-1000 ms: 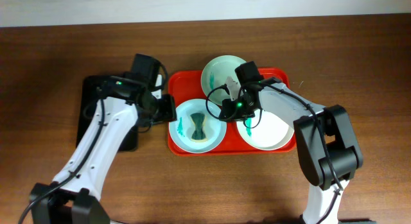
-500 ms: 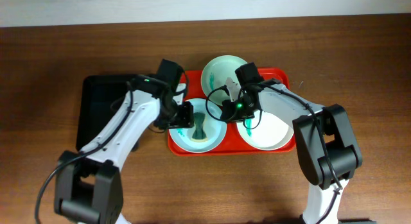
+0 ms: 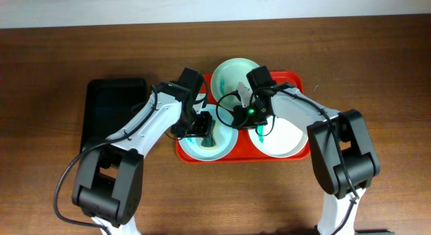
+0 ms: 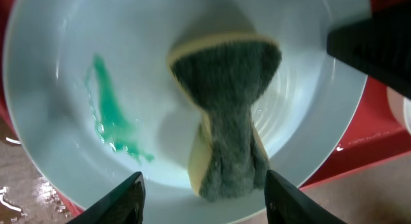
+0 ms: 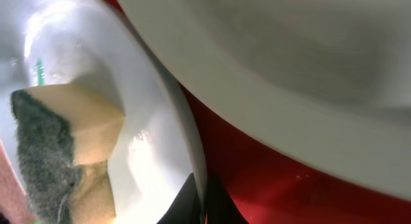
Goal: Clean dirty plates on tray and stack at the side
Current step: 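Scrub the plate with the sponge in the left gripper while right holds it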
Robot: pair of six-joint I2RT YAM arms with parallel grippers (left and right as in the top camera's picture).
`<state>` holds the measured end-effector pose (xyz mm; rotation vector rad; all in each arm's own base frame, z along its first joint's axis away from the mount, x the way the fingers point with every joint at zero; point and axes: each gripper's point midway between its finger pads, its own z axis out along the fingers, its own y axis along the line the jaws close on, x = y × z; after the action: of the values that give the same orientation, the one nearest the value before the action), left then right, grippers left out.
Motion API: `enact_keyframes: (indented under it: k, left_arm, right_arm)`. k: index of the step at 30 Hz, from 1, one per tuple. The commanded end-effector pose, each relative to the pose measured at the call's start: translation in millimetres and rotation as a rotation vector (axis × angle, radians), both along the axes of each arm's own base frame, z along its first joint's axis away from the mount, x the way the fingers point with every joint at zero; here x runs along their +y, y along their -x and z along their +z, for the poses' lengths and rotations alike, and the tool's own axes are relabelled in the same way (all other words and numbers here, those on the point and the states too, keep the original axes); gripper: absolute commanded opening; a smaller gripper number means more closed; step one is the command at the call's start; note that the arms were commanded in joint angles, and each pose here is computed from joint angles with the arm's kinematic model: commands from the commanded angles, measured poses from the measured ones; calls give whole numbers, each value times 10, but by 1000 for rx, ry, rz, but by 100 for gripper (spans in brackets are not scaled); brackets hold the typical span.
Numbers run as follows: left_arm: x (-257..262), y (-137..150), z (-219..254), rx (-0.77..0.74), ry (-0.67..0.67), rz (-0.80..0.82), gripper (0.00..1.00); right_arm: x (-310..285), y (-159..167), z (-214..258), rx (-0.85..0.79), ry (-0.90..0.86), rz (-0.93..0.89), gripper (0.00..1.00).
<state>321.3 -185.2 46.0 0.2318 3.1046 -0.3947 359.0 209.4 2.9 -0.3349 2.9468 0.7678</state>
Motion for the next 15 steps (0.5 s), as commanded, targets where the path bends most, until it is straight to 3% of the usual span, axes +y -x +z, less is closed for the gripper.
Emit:
enact_keyframes:
  k: [1, 10, 15]
  left_arm:
    - [-60, -28, -34, -15, 15, -23, 52]
    - [-276, 48, -278, 23, 2, -25, 47]
    - [-337, 25, -295, 10, 5, -10, 38]
  right_arm:
    - [-99, 7, -127, 18, 90, -29, 4]
    - [-110, 34, -116, 34, 96, -29, 4]
    - [-113, 42, -118, 37, 98, -28, 5]
